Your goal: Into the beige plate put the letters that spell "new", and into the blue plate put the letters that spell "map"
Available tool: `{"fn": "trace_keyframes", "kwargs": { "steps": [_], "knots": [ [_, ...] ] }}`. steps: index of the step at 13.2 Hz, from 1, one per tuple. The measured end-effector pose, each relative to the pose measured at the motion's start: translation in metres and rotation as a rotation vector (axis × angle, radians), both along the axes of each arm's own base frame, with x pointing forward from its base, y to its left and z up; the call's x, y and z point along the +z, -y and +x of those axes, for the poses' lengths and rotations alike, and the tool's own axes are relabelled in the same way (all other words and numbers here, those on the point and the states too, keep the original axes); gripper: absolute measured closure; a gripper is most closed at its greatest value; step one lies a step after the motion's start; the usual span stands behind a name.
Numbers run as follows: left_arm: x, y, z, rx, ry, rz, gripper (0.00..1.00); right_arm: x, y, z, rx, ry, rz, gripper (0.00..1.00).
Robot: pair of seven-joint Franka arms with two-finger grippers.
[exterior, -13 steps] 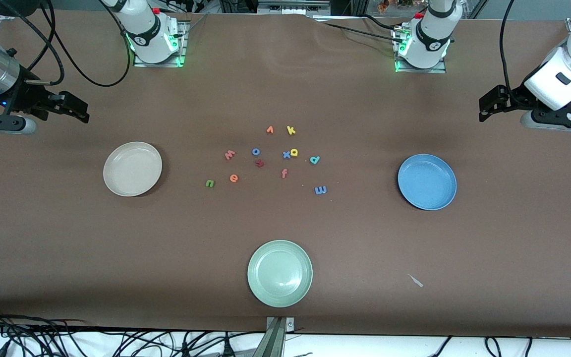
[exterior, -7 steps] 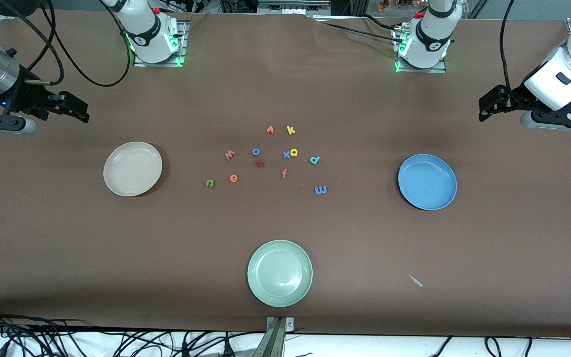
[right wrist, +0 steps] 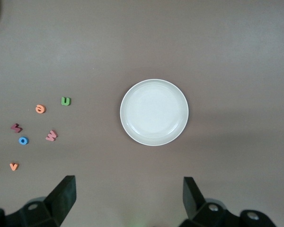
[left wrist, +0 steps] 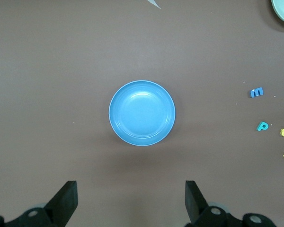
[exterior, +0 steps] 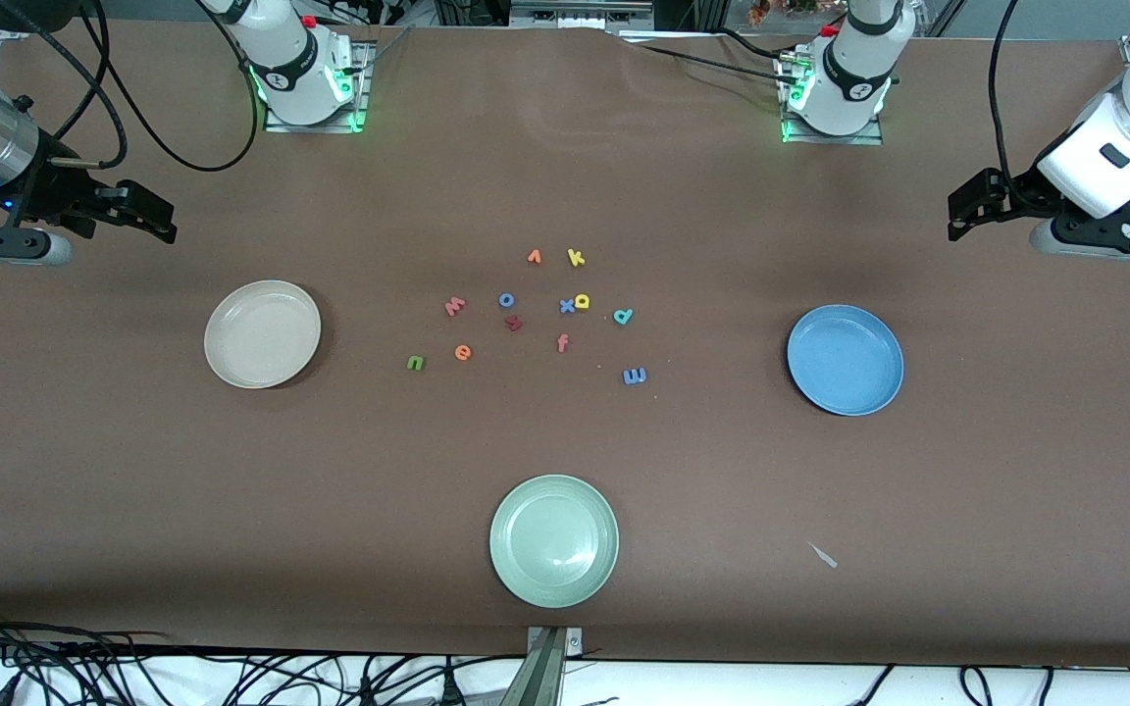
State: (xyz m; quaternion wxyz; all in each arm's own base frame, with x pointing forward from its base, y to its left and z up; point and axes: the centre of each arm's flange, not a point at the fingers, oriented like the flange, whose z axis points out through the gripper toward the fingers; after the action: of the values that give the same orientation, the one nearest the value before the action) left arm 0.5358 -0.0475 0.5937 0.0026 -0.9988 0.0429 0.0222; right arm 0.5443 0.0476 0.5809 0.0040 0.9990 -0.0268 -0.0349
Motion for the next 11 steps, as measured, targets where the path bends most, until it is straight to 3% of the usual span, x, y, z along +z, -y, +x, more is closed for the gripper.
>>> {"fn": "trace_keyframes", "kwargs": {
  "steps": [11],
  "knots": [
    [-0.002,-0.0094,0.0024,0.017,0.0,-0.001,0.0,0.0,0.0004,0.0,-0.001,0.0,0.0,0.0]
  ]
}}
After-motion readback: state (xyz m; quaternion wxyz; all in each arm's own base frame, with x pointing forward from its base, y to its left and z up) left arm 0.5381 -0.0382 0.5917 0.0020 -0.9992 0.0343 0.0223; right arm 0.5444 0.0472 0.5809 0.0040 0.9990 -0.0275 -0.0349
